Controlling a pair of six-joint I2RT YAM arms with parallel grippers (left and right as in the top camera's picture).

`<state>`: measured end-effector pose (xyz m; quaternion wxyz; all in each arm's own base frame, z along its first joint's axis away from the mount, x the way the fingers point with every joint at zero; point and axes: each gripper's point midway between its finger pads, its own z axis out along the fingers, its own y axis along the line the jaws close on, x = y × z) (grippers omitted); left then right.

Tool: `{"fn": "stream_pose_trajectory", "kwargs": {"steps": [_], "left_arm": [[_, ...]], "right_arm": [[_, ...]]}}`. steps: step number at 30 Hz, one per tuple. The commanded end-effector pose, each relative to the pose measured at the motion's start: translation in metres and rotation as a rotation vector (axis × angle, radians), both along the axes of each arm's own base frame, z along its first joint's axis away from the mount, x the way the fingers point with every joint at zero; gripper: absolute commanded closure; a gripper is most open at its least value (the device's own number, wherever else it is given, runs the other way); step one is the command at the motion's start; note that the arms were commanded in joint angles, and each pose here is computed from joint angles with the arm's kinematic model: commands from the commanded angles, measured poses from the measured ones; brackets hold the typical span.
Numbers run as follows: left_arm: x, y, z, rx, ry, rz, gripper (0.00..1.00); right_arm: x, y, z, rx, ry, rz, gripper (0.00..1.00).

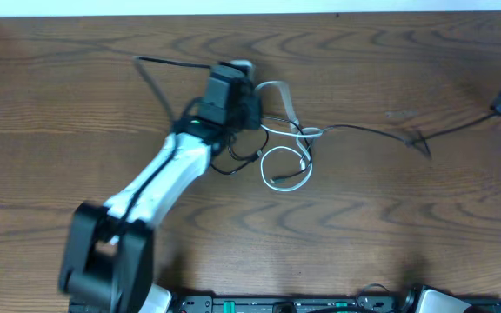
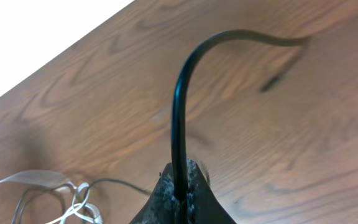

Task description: Untangle cables

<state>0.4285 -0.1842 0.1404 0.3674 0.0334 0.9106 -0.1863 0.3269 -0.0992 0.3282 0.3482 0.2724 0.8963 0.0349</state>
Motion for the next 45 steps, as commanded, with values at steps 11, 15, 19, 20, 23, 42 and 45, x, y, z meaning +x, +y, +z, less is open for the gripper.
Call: {"fn": "stream_pose_trajectory", "kwargs": {"steps": [11, 15, 19, 20, 23, 42, 45], "left_arm": [[-0.011, 0.052, 0.043, 0.079, -0.054, 0.083, 0.92], [-0.018, 0.056, 0.033, 0.144, -0.026, 0.046, 0.93], [-0.022, 0.058, 0.029, 0.159, -0.003, 0.044, 0.93], [-0.023, 0.058, 0.028, 0.16, 0.0, 0.044, 0.93], [-0.024, 0.057, 0.027, 0.159, 0.004, 0.04, 0.93], [-0.044, 0.024, 0.026, 0.005, 0.08, -0.108, 0.92], [-0.044, 0.024, 0.026, -0.015, 0.092, -0.085, 0.92]], "right_arm": [[0.043, -0.039, 0.073, -0.2, -0.319, -0.014, 0.99], [0.045, -0.065, 0.115, -0.252, -0.465, -0.089, 0.99], [0.044, -0.084, 0.144, -0.307, -0.562, -0.13, 0.99], [0.046, -0.087, 0.145, -0.314, -0.571, -0.135, 0.99], [0.059, -0.1, 0.136, -0.314, -0.561, -0.146, 0.99], [0.169, -0.195, 0.003, -0.263, -0.452, -0.287, 0.97], [0.177, -0.199, -0.022, -0.249, -0.41, -0.284, 0.87]]}}
